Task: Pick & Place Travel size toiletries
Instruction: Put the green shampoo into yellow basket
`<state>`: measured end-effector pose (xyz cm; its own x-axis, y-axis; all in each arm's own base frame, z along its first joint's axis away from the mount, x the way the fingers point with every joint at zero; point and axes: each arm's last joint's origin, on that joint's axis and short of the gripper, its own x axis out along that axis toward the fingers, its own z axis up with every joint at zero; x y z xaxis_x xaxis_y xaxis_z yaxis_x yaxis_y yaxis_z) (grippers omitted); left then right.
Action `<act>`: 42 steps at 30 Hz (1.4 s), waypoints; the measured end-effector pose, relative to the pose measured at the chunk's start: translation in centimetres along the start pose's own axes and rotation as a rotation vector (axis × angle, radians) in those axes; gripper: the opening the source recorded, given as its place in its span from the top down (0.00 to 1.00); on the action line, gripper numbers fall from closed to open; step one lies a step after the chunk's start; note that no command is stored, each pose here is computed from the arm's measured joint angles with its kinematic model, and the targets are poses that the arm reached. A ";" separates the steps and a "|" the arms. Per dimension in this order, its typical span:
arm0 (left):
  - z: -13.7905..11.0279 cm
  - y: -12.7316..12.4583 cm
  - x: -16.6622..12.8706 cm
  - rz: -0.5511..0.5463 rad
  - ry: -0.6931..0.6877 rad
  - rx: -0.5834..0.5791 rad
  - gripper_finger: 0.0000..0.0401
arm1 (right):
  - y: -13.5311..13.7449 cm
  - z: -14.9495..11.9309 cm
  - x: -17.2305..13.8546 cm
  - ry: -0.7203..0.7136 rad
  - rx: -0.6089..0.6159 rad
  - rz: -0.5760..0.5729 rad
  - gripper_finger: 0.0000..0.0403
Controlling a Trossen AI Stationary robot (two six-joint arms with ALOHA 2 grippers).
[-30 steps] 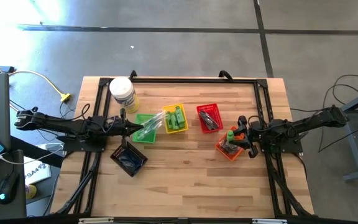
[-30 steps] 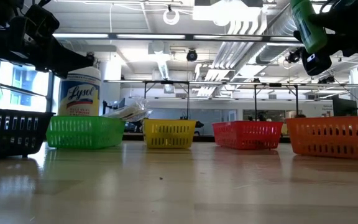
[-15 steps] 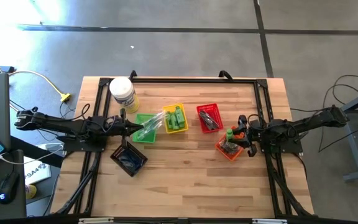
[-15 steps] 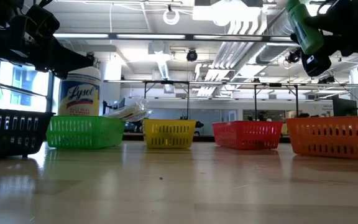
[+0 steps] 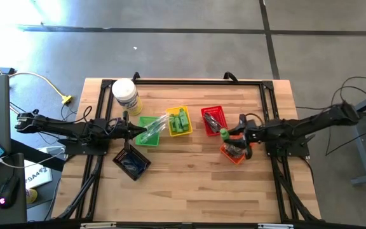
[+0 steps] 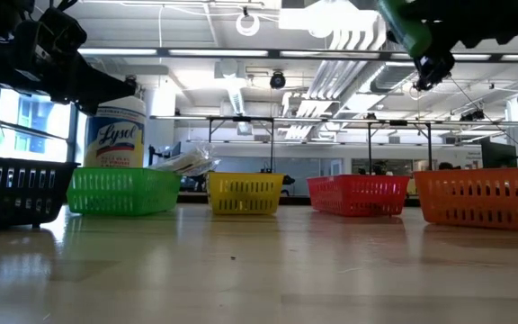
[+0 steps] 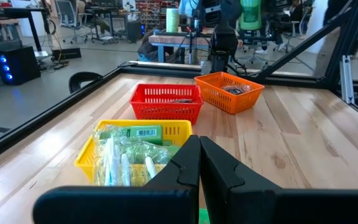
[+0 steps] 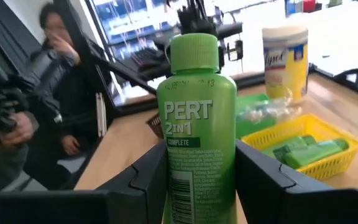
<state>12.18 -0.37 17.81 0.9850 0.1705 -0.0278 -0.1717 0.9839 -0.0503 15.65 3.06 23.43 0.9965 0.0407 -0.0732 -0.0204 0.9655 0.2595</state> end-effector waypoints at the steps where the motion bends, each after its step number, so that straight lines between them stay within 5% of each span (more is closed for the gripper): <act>1: 0.0 0.0 0.0 0.000 0.000 0.000 1.00 | 0.1 0.1 0.5 0.020 0.007 -0.008 0.63; 13: 0.1 0.0 0.0 0.000 -0.007 -0.005 1.00 | -0.4 2.2 7.7 0.170 0.151 -0.177 0.63; 31: 0.1 0.0 0.0 -0.001 -0.005 -0.028 1.00 | -10.8 2.9 21.2 0.438 0.394 -0.440 0.63; 42: 0.0 0.0 0.0 0.000 0.000 -0.027 1.00 | -12.9 0.8 24.6 0.553 0.446 -0.598 0.63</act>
<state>12.18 -0.37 17.81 0.9850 0.1701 -0.0282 -0.1718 0.9821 -0.0768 40.53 -8.57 19.11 0.6484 -0.2045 -0.7333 0.6319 0.6818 0.3685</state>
